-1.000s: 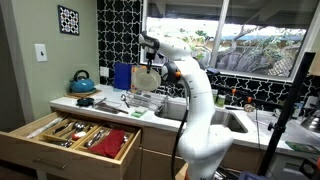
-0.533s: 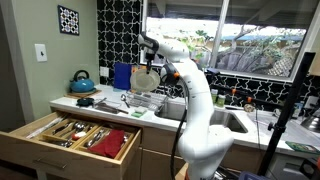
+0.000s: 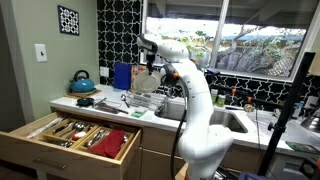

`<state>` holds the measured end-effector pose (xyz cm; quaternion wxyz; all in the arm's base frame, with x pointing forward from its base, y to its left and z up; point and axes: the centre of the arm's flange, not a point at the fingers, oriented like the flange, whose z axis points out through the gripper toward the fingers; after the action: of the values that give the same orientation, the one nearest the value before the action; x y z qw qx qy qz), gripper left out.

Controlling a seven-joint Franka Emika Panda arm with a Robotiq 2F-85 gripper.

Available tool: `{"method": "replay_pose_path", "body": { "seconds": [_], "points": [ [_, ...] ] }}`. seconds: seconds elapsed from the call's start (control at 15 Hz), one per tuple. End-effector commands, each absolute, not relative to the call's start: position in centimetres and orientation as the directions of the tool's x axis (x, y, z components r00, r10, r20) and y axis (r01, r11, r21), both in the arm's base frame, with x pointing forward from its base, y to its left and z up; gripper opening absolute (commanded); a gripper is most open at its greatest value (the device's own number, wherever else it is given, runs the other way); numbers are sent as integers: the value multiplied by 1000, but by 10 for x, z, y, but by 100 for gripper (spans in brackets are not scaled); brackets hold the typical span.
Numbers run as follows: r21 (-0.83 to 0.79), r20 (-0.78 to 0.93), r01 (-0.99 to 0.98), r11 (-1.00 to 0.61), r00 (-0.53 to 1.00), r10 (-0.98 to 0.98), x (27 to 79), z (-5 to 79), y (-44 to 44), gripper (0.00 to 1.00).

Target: Pick up the plate, turn it around, then place it back on the plate rack

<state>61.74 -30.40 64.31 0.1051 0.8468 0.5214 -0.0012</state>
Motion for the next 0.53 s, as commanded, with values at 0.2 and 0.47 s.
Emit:
{"method": "replay_pose_path", "body": {
  "seconds": [0.2, 0.47],
  "points": [
    [213, -223, 971, -112, 160, 962, 622, 648, -312, 5],
    [201, -226, 977, 65, -18, 974, 627, 635, -314, 5]
  ]
}}
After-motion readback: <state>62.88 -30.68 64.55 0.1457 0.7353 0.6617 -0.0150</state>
